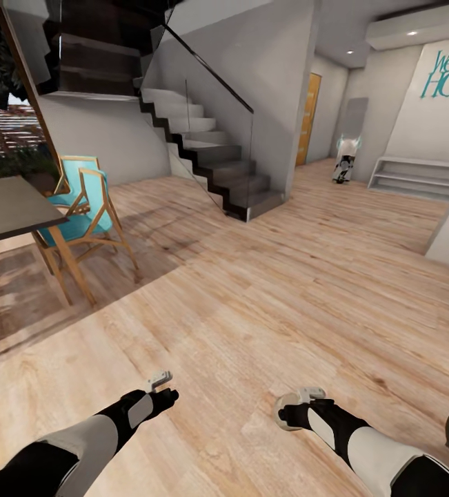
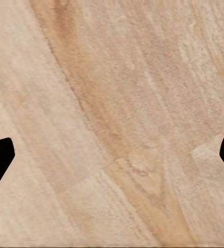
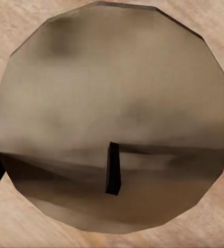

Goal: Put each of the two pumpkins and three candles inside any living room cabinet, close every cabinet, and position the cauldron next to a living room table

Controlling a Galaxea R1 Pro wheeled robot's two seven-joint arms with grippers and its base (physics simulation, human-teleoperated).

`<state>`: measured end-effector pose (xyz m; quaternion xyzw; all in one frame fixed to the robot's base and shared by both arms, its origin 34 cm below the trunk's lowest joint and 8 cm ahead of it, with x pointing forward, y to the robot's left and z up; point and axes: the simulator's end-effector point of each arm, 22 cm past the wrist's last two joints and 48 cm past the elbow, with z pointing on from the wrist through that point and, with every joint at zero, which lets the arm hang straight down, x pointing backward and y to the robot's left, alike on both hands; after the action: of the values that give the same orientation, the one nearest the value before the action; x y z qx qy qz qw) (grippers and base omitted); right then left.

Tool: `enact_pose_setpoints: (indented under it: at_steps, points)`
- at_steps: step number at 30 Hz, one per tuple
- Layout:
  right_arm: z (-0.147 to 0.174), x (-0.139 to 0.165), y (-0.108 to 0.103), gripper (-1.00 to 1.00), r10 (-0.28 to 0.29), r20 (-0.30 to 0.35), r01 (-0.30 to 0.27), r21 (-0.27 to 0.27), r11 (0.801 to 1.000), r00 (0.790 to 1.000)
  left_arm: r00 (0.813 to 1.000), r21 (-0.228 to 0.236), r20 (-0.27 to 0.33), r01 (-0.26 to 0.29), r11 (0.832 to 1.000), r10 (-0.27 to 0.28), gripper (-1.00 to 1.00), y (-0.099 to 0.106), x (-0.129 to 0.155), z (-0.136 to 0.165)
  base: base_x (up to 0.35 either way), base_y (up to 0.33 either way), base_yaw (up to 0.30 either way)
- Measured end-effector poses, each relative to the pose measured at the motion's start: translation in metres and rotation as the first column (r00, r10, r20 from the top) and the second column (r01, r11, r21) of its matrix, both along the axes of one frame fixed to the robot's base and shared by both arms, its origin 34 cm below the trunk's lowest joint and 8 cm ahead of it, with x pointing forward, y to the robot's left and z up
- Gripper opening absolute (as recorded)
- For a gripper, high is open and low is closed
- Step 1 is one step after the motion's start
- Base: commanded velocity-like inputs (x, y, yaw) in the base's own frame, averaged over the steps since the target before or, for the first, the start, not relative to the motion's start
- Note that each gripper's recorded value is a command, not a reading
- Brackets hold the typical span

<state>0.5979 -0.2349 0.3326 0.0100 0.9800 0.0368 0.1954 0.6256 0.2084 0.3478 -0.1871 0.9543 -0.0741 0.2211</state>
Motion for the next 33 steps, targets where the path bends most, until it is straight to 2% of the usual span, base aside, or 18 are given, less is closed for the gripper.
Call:
enact_pose_setpoints:
  at_steps: [9,13,22,33]
  points:
    - [0.02,0.004,0.001,-1.0,0.002,0.0,-0.002,0.001,1.0,1.0,0.999,0.007,-0.041,-0.014,1.0,0.015,1.0,0.002,-0.015,0.008,0.0,0.0,0.113]
    - [0.03,0.007,0.001,-1.0,0.002,0.004,-0.002,0.0,1.0,1.0,0.999,0.001,-0.035,-0.032,0.999,0.032,1.0,0.002,-0.013,0.017,0.0,0.0,0.226]
    - [0.054,0.013,0.001,-1.0,0.003,0.014,-0.003,-0.001,1.0,1.0,0.999,-0.035,-0.028,-0.036,0.999,0.035,1.0,-0.022,-0.009,0.042,0.0,0.0,0.219]
    - [0.083,0.02,0.001,-1.0,0.003,0.025,-0.003,-0.001,1.0,1.0,0.998,-0.021,0.023,-0.05,0.999,0.05,1.0,-0.019,0.004,0.073,0.0,0.0,0.219]
